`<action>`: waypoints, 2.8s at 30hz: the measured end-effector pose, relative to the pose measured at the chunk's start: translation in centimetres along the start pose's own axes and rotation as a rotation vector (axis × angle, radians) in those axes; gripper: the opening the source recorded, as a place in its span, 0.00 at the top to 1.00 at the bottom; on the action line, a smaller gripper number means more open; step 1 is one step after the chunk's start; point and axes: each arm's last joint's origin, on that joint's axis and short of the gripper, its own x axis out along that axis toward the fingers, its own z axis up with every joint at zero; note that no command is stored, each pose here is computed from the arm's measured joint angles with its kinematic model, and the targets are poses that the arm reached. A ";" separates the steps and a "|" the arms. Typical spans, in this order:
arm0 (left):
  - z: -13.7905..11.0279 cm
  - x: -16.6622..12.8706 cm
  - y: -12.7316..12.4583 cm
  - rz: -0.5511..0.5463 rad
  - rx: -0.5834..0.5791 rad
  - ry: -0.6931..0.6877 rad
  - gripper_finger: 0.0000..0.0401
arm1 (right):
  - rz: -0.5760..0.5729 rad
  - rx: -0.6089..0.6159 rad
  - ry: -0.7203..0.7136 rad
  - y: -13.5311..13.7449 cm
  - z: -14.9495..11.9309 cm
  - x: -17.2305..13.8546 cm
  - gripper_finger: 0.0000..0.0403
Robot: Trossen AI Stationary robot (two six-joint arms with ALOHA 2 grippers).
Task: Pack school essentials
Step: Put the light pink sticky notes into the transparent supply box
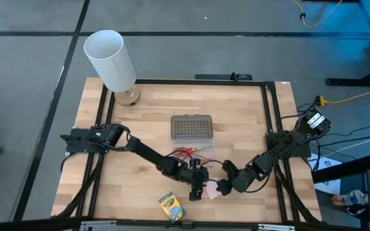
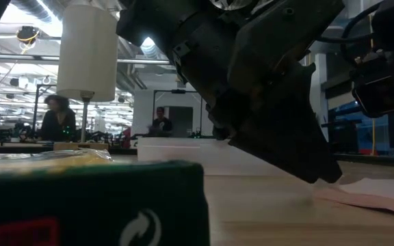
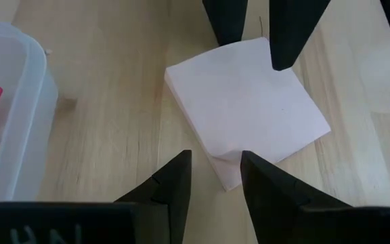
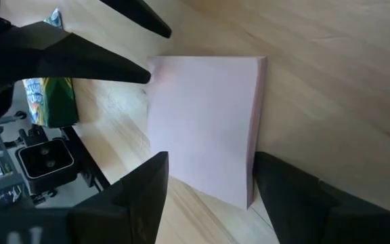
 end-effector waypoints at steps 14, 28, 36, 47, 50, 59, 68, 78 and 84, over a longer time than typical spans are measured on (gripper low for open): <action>0.0 0.0 0.0 0.001 0.000 0.001 0.70 | -0.011 -0.002 -0.025 -0.2 0.1 0.1 0.81; 0.8 -0.4 -1.5 -0.030 -0.004 -0.018 0.70 | 0.060 -0.005 0.043 0.5 -0.5 0.0 0.99; 4.1 -2.8 -3.6 0.009 0.043 0.041 0.70 | 0.085 -0.004 0.073 0.6 -1.5 -0.2 1.00; 2.0 -3.6 -4.6 0.026 0.063 0.227 0.70 | 0.058 0.017 0.086 0.4 -1.6 -0.2 0.88; 0.6 -3.2 -5.0 0.023 0.078 0.227 0.70 | 0.051 0.017 0.086 0.3 -1.5 -0.2 0.81; 0.0 -2.0 -4.5 0.030 0.037 0.152 0.70 | 0.014 0.041 0.056 0.0 -1.2 -0.2 0.67; -0.3 0.0 -4.0 -0.068 -0.012 0.160 0.79 | 0.017 0.062 0.036 0.2 -0.4 -0.1 0.67; 0.2 0.5 -3.4 -0.061 -0.026 0.118 0.82 | 0.022 0.062 0.098 0.0 -0.7 0.8 0.67; 0.4 0.6 -3.2 -0.054 -0.032 0.100 0.82 | 0.080 0.067 0.109 0.2 -0.9 1.7 0.67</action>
